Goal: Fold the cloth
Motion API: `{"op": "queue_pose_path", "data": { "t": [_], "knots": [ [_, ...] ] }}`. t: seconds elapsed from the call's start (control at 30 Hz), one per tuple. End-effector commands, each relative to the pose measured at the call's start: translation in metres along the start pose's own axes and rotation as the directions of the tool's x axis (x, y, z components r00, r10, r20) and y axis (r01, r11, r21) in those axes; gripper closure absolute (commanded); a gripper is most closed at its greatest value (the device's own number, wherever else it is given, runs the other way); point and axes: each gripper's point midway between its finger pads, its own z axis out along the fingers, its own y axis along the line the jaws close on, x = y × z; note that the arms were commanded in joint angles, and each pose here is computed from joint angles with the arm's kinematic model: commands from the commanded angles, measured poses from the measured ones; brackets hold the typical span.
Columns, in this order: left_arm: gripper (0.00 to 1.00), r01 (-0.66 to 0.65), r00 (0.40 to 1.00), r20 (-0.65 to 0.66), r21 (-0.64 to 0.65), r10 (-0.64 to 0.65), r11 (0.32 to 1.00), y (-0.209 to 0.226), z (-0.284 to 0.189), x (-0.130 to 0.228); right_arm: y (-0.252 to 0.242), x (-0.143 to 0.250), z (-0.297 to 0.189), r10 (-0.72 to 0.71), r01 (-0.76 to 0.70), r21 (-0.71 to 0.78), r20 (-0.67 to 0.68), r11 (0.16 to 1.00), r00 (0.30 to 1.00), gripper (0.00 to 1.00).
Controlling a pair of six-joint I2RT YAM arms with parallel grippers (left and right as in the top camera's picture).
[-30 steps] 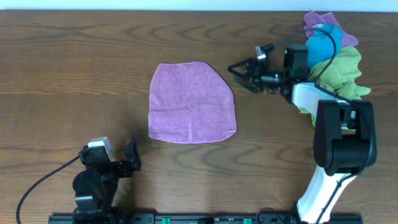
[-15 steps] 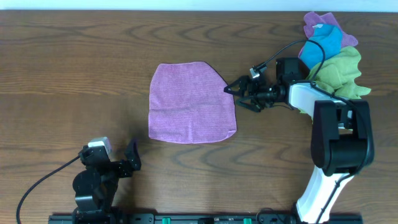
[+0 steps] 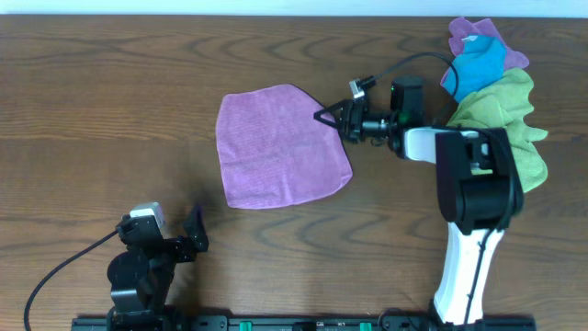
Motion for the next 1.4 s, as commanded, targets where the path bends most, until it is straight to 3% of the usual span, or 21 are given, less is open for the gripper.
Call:
{"op": "queue_pose_path", "data": {
  "t": [0.0, 0.13, 0.23, 0.33, 0.4, 0.57, 0.67, 0.73, 0.93, 1.07, 1.23, 1.37],
  "knots": [
    [0.05, 0.005, 1.0, -0.015, -0.004, -0.005, 1.0, 0.002, 0.003, 0.007, -0.004, -0.016, 0.006, 0.049, -0.049, -0.005, 0.036, 0.999, 0.998, 0.01],
    [0.04, 0.005, 1.0, -0.015, -0.004, -0.005, 1.0, 0.002, 0.003, 0.007, 0.032, -0.043, 0.009, -0.078, 0.08, -0.076, 0.022, 0.994, 0.997, 0.01],
    [0.05, 0.005, 1.0, -0.015, -0.004, -0.005, 1.0, 0.002, 0.003, 0.007, 0.07, -0.055, 0.01, -0.259, 0.256, -0.17, 0.003, 0.952, 0.966, 0.02],
    [0.05, 0.005, 1.0, -0.015, -0.004, -0.005, 1.0, 0.002, 0.003, 0.007, 0.121, -0.06, 0.006, -0.444, 0.415, -0.296, -0.035, 0.86, 0.895, 0.03],
    [0.05, 0.005, 1.0, -0.015, -0.004, -0.005, 1.0, 0.002, 0.003, 0.007, 0.145, -0.055, 0.0, -0.526, 0.462, -0.372, -0.09, 0.805, 0.845, 0.09],
    [0.05, 0.005, 1.0, -0.015, -0.004, -0.005, 1.0, 0.002, 0.003, 0.007, 0.15, -0.065, -0.008, -0.433, 0.37, -0.351, -0.118, 0.86, 0.894, 0.1],
    [0.04, 0.005, 1.0, -0.015, -0.004, -0.005, 1.0, 0.002, 0.003, 0.007, 0.147, -0.072, -0.014, -0.416, 0.364, -0.334, -0.097, 0.87, 0.904, 0.01],
    [0.05, 0.005, 1.0, -0.015, -0.004, -0.005, 1.0, 0.002, 0.003, 0.007, 0.144, -0.078, -0.017, -0.439, 0.398, -0.321, -0.062, 0.859, 0.896, 0.01],
    [0.05, 0.005, 1.0, -0.015, -0.004, -0.005, 1.0, 0.002, 0.003, 0.007, 0.1, -0.11, -0.025, -0.401, 0.406, -0.173, 0.07, 0.897, 0.914, 0.01],
    [0.05, 0.005, 1.0, -0.015, -0.004, -0.005, 1.0, 0.002, 0.003, 0.007, 0.029, -0.14, -0.032, -0.211, 0.186, 0.133, 0.21, 0.974, 0.955, 0.01],
    [0.05, 0.005, 1.0, -0.015, -0.004, -0.005, 1.0, 0.002, 0.003, 0.007, 0.026, -0.173, -0.045, -0.253, 0.179, 0.255, 0.3, 0.95, 0.92, 0.01],
    [0.05, 0.005, 1.0, -0.015, -0.004, -0.005, 1.0, 0.002, 0.003, 0.007, 0.019, -0.186, -0.058, -0.323, 0.199, 0.4, 0.272, 0.895, 0.906, 0.01]
  ]
}}
